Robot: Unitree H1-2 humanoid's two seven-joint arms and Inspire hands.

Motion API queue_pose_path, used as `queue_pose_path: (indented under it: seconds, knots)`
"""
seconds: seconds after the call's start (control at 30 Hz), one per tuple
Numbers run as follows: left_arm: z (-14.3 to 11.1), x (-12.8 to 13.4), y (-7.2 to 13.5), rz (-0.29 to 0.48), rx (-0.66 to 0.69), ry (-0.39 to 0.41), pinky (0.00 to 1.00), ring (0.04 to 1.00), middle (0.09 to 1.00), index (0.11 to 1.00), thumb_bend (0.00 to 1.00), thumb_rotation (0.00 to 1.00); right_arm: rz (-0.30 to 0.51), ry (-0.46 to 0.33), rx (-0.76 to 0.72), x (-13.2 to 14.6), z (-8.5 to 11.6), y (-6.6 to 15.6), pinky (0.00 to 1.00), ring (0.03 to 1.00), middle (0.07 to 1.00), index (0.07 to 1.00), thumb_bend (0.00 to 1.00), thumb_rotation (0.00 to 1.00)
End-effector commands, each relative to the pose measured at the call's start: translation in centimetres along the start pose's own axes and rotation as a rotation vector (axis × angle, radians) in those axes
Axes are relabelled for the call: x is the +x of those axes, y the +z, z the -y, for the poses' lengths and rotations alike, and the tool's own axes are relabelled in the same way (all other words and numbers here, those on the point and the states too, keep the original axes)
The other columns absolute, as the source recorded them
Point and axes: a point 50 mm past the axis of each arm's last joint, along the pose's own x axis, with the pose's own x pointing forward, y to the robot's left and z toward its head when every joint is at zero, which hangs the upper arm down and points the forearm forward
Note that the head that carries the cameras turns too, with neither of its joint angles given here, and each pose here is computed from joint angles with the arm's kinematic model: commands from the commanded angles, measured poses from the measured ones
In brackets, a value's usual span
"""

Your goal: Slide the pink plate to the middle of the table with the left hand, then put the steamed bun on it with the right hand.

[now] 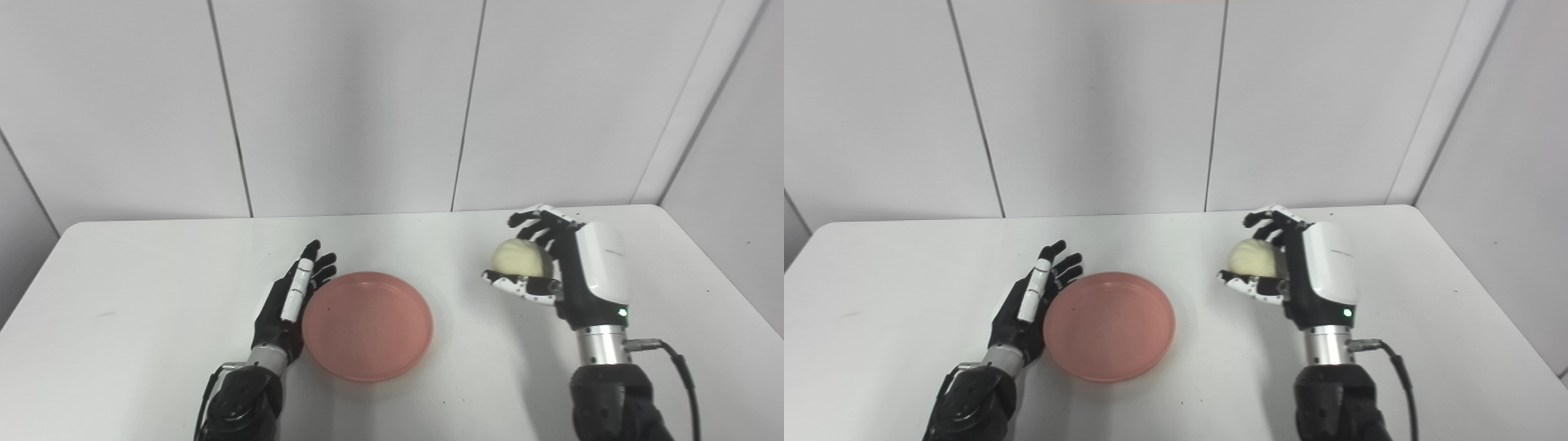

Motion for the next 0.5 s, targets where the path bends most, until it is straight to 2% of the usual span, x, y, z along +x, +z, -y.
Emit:
queue_pose_path:
  seconds: [0.0,0.17,0.27,0.47]
  knots:
    - [1.2,0.4,-0.3,-0.020,-0.020,-0.024,0.91,0.885,0.869,0.935,0.72,0.84,0.107,-0.026,0.033,1.3,0.1,1.7,0.22,0.294,0.440,0.532,0.52,0.00]
    - [1.5,0.3,-0.5,-0.027,-0.011,-0.030,0.91,0.879,0.871,0.954,0.71,0.85,0.131,0.024,0.080,1.6,-2.3,2.6,0.26,0.334,0.443,0.526,0.52,0.00]
    - [1.6,0.2,-0.6,-0.031,0.001,-0.027,0.89,0.862,0.859,0.949,0.70,0.85,0.132,0.069,0.116,1.8,-3.9,3.1,0.20,0.273,0.426,0.530,0.52,0.00]
    - [1.7,0.1,-0.7,-0.030,0.014,-0.030,0.88,0.859,0.861,0.949,0.69,0.85,0.159,0.144,0.132,1.9,-6.2,3.2,0.20,0.280,0.432,0.535,0.52,0.00]
